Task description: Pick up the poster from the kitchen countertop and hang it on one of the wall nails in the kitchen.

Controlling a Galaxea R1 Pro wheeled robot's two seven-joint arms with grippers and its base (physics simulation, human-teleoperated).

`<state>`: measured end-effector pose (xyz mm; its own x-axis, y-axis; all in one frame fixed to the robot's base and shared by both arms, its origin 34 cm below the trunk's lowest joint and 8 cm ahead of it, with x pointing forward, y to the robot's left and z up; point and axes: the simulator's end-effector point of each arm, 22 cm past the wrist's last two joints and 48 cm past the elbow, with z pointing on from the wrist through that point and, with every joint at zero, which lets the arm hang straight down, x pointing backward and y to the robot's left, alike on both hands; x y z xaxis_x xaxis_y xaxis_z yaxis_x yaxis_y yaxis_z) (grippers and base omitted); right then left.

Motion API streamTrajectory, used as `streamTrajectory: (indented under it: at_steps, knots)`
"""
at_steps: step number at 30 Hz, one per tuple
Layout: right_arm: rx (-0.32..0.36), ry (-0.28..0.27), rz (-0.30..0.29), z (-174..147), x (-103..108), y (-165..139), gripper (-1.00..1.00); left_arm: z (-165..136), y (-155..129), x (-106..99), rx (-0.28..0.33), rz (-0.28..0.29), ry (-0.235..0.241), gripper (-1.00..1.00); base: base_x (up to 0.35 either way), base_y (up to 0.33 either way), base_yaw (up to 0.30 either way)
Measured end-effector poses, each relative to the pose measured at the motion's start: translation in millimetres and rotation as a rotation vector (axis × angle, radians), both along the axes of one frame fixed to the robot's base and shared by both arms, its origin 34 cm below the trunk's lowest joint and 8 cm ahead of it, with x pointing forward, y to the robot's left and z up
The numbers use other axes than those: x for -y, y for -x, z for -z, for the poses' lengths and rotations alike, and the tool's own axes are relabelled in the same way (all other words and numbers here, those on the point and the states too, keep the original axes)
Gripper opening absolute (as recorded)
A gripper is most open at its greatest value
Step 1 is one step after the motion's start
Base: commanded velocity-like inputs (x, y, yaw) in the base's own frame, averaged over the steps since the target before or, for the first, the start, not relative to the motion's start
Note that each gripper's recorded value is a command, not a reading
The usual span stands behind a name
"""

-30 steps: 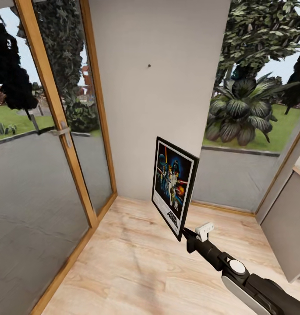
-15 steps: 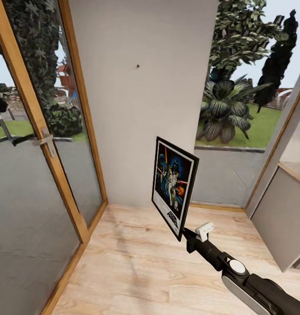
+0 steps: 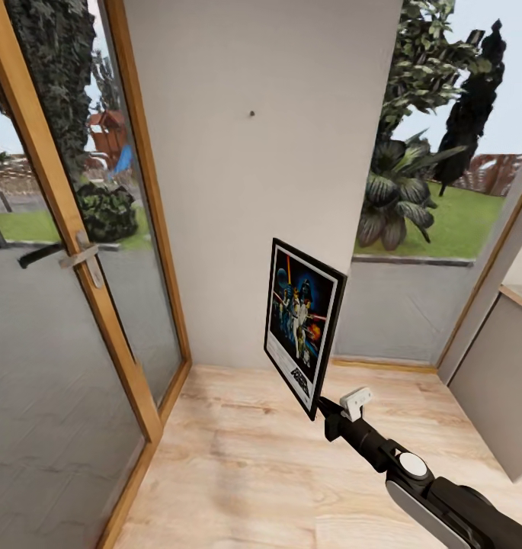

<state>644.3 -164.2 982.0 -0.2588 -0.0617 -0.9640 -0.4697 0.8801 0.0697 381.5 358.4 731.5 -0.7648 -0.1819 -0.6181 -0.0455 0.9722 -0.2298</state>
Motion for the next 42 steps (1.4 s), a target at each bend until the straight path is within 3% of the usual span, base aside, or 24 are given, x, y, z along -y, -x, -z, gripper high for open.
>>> streamTrajectory:
  at_steps: [16,32,42]
  knots:
    - [-0.001,0.000,-0.001,0.4,-0.3,0.0,-1.00,-0.2,-0.6,-1.4,0.002,-0.002,-0.004,1.00,0.055,0.072,-0.011]
    - [0.007,0.000,-0.001,-3.5,-0.5,0.0,-1.00,-2.1,-2.5,-1.8,0.009,-0.003,-0.005,1.00,0.015,0.001,-0.193]
    - [0.008,0.000,-0.002,-4.3,-0.6,0.4,-1.00,-2.4,-2.2,-2.2,0.009,-0.004,-0.005,1.00,0.292,0.000,-0.010]
